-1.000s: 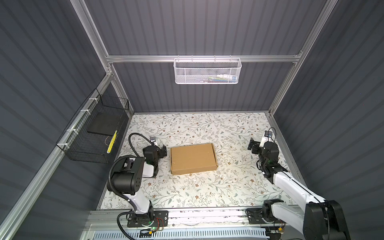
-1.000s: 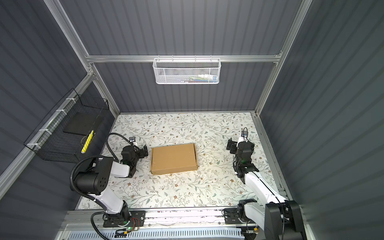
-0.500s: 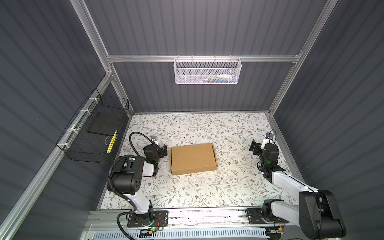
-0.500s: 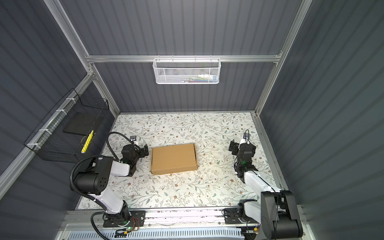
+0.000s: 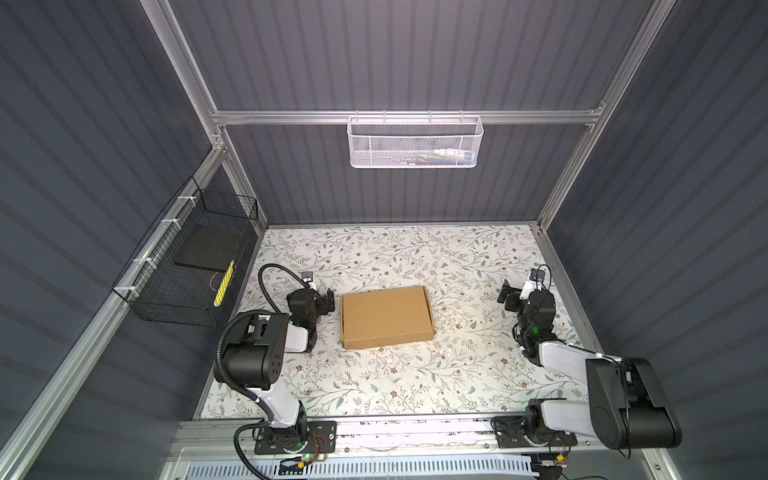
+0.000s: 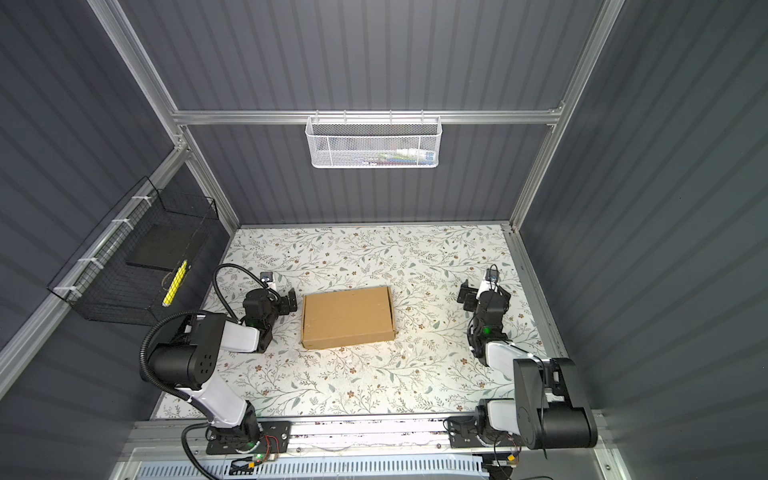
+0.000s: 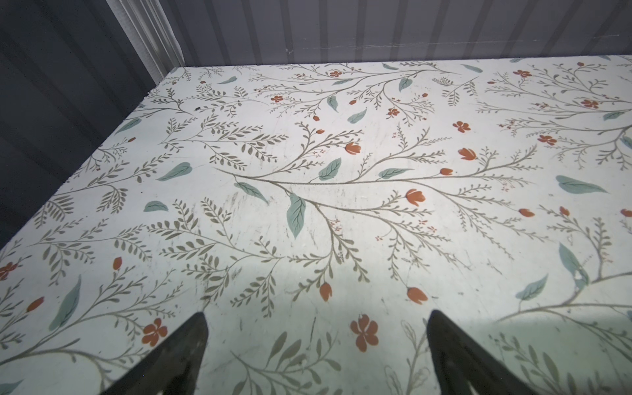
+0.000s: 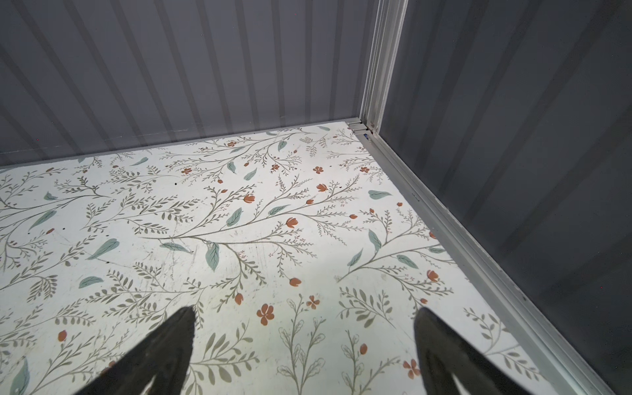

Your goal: Fold the paper box

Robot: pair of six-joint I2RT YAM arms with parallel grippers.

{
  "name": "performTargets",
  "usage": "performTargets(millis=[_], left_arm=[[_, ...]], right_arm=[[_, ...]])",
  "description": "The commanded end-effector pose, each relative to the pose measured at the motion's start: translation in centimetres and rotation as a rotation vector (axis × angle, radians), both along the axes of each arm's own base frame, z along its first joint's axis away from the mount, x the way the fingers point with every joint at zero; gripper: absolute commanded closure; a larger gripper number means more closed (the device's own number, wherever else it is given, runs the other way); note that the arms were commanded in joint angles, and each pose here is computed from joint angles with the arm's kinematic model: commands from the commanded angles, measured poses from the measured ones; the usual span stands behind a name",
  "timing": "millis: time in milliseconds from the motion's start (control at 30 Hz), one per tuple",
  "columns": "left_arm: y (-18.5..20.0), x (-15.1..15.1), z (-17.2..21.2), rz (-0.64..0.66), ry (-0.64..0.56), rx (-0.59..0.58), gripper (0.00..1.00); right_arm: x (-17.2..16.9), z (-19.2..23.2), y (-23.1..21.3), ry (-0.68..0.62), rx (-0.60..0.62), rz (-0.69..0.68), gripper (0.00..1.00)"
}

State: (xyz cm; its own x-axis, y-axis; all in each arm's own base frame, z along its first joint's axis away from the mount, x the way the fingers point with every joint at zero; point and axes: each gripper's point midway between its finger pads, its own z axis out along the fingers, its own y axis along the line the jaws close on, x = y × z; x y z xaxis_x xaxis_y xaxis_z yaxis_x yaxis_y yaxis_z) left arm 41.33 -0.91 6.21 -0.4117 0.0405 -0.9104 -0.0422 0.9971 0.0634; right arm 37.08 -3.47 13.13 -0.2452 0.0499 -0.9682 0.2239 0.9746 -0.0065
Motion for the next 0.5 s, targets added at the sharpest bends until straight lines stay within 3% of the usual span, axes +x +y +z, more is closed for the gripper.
performTargets(millis=[0, 467], left_arm=[[0.1, 0.5, 0.0, -0.008, 0.0, 0.011, 0.0], [0.1, 0.5, 0.0, -0.009, -0.001, 0.011, 0.0]], right_arm=[[0.3, 0.7, 0.2, -0.055, -0.003, 0.022, 0.01], [1.0, -0.9, 0.1, -0.038, 0.008, 0.034, 0.01]])
